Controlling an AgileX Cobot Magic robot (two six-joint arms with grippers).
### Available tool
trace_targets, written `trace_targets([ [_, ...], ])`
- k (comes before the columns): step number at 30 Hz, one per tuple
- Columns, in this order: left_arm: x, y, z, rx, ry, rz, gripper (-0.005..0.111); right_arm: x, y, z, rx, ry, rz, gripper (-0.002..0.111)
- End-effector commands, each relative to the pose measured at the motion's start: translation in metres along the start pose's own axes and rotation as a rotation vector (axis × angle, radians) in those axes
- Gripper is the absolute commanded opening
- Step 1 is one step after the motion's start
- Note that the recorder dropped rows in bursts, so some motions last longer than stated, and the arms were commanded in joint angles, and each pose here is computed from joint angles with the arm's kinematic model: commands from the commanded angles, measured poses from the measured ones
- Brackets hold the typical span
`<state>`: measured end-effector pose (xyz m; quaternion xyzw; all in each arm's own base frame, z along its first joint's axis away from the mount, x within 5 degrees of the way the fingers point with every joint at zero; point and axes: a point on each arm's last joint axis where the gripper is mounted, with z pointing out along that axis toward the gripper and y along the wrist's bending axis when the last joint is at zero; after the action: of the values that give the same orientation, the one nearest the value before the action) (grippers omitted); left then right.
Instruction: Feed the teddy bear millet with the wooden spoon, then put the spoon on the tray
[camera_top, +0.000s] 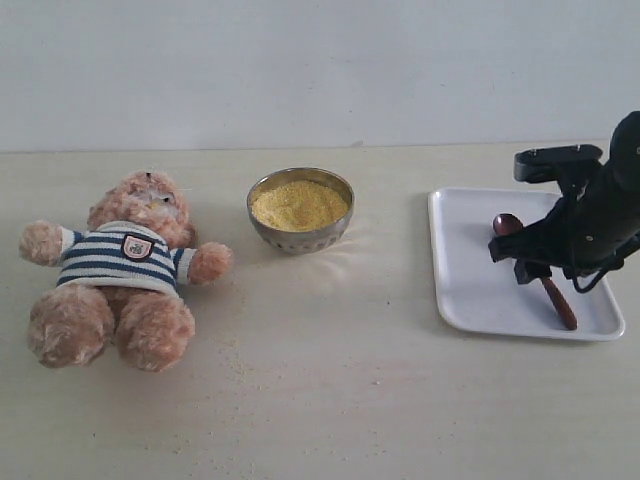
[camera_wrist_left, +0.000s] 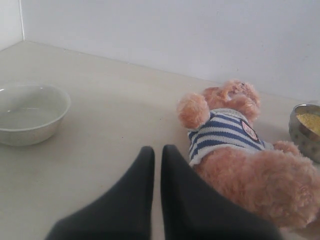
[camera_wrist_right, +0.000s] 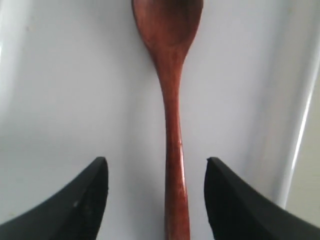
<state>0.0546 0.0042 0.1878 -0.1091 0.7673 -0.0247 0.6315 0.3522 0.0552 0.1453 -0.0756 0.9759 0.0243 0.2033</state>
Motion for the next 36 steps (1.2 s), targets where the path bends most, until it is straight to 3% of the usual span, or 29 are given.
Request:
trace_targets([
  [1, 0.001, 0.0, 0.0, -0.002, 0.003, 0.006, 0.005, -0.024, 0.001, -0.052, -0.002, -0.131, 0.019, 0.057],
  [4, 0.001, 0.0, 0.0, -0.002, 0.003, 0.006, 0.005, -0.028, 0.001, -0.089, 0.002, -0.226, 0.024, 0.047],
  [8, 0.001, 0.0, 0.0, -0.002, 0.003, 0.006, 0.005, -0.019, 0.001, -0.131, 0.006, -0.382, 0.024, 0.0],
  [12, 0.001, 0.0, 0.0, -0.002, 0.003, 0.006, 0.005, 0.007, 0.001, -0.161, -0.023, -0.659, 0.109, 0.001],
  [20, 0.001, 0.0, 0.0, -0.002, 0.003, 0.006, 0.005, 0.108, 0.001, -0.205, -0.009, -1.144, 0.041, 0.001],
  [23, 0.001, 0.0, 0.0, -0.002, 0.003, 0.006, 0.005, 0.143, 0.002, -0.217, 0.046, -1.221, -0.043, 0.001],
  [27, 0.001, 0.0, 0.0, -0.002, 0.003, 0.006, 0.005, 0.172, 0.002, -0.234, 0.051, -1.335, -0.046, 0.001],
  [36, 0.001, 0.0, 0.0, -0.002, 0.003, 0.006, 0.005, 0.194, 0.002, -0.252, 0.048, -1.422, -0.043, 0.001],
])
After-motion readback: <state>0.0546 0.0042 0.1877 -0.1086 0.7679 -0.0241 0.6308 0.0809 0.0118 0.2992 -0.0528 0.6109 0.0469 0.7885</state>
